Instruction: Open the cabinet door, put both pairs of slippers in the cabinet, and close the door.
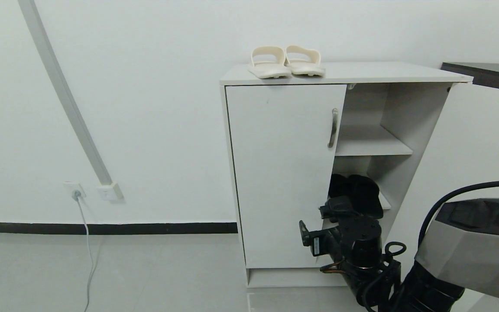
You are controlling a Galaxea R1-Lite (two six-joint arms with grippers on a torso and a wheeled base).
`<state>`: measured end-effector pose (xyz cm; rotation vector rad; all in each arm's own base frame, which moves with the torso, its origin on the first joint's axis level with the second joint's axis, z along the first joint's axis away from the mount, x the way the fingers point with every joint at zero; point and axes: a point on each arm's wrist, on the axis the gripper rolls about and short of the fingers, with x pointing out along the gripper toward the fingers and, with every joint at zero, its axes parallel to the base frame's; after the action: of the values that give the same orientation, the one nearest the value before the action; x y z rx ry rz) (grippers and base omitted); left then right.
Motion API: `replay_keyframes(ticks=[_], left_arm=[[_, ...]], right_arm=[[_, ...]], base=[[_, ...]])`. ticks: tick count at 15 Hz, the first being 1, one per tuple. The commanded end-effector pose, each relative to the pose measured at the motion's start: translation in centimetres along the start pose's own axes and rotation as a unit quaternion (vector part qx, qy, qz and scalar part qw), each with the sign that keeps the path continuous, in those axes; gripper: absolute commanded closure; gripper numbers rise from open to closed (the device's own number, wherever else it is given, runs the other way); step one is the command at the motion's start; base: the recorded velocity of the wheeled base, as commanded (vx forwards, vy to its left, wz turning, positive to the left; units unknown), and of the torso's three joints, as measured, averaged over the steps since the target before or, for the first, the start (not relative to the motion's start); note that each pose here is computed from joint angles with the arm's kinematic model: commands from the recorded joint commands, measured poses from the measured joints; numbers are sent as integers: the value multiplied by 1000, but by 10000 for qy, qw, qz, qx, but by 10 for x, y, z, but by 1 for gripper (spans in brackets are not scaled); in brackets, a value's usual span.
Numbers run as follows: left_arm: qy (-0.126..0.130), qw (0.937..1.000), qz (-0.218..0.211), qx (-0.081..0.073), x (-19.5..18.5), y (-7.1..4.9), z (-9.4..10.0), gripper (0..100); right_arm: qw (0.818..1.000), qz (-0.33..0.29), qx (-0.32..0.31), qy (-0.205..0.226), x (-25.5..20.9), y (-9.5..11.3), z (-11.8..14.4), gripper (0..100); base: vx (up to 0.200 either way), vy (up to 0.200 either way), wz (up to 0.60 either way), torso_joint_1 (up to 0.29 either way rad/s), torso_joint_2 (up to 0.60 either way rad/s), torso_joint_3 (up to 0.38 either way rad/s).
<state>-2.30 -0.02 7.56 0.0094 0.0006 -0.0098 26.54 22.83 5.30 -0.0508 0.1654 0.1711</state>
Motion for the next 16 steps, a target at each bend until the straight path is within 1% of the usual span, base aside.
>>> replay_keyframes(ticks=[1,7,16], left_arm=[[5,10000,3,-1,0,0,0,100],[4,10000,-5,22,0,0,0,100],[4,10000,-12,22,0,0,0,100]], right_arm=[[10000,1,-1,1,0,0,0,0],[10000,9,-7,-6,-1,1,0,0],[10000,3,9,-24,1,0,1,0]], base=[[0,0,0,22,-320,-276],[0,0,0,76,-421,-342],[0,0,0,150,-475,-326]])
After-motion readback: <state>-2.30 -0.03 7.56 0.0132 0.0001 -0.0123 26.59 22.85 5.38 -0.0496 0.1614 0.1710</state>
